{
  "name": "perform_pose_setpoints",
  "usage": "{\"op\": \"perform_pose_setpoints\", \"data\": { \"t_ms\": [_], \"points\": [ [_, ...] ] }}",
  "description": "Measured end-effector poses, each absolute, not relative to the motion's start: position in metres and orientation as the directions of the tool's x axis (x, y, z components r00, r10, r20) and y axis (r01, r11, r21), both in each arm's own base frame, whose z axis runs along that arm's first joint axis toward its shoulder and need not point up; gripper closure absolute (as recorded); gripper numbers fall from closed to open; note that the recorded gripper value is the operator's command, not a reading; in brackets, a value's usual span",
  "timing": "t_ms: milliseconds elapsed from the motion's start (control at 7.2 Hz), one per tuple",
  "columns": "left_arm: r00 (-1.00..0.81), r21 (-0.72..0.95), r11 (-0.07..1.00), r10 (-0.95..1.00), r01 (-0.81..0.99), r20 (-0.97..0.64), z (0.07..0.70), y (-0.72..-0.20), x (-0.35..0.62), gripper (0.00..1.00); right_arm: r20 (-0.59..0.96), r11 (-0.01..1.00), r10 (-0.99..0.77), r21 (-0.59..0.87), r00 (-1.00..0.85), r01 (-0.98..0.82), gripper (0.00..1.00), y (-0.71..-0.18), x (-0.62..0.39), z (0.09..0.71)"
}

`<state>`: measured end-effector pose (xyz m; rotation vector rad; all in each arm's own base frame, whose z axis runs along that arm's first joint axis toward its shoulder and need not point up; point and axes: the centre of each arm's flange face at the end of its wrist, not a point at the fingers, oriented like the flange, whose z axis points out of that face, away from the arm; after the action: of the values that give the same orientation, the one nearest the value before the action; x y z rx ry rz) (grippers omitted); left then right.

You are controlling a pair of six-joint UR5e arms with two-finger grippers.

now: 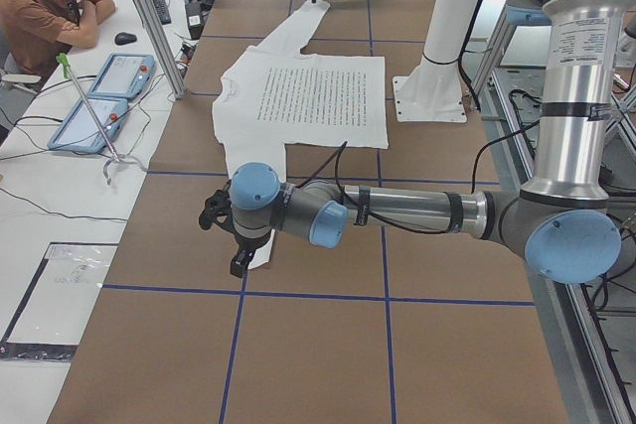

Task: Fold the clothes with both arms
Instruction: 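Reach the right gripper to the nearest sleeve cuff and grasp it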

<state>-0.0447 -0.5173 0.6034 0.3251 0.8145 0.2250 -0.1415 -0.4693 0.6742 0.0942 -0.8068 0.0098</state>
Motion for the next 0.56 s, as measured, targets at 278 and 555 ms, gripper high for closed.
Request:
{"op": "perform_pose_setpoints", "data": {
  "t_ms": [278, 555],
  "points": [
    [0.667, 0.362, 0.929, 0.315, -0.072, -0.675, 0.607, -0.517, -0.045, 0.0, 0.768, 0.989, -0.077, 0.142, 0.635, -0.051, 1.0, -0.473, -0.137, 0.62],
    [0.667, 0.357, 0.931, 0.312, -0.074, -0.677, 0.611, -0.517, -0.045, 0.0, 0.84, 0.98, -0.141, 0.193, 0.524, -0.045, 1.0, -0.501, -0.155, 0.536]
  ]
}}
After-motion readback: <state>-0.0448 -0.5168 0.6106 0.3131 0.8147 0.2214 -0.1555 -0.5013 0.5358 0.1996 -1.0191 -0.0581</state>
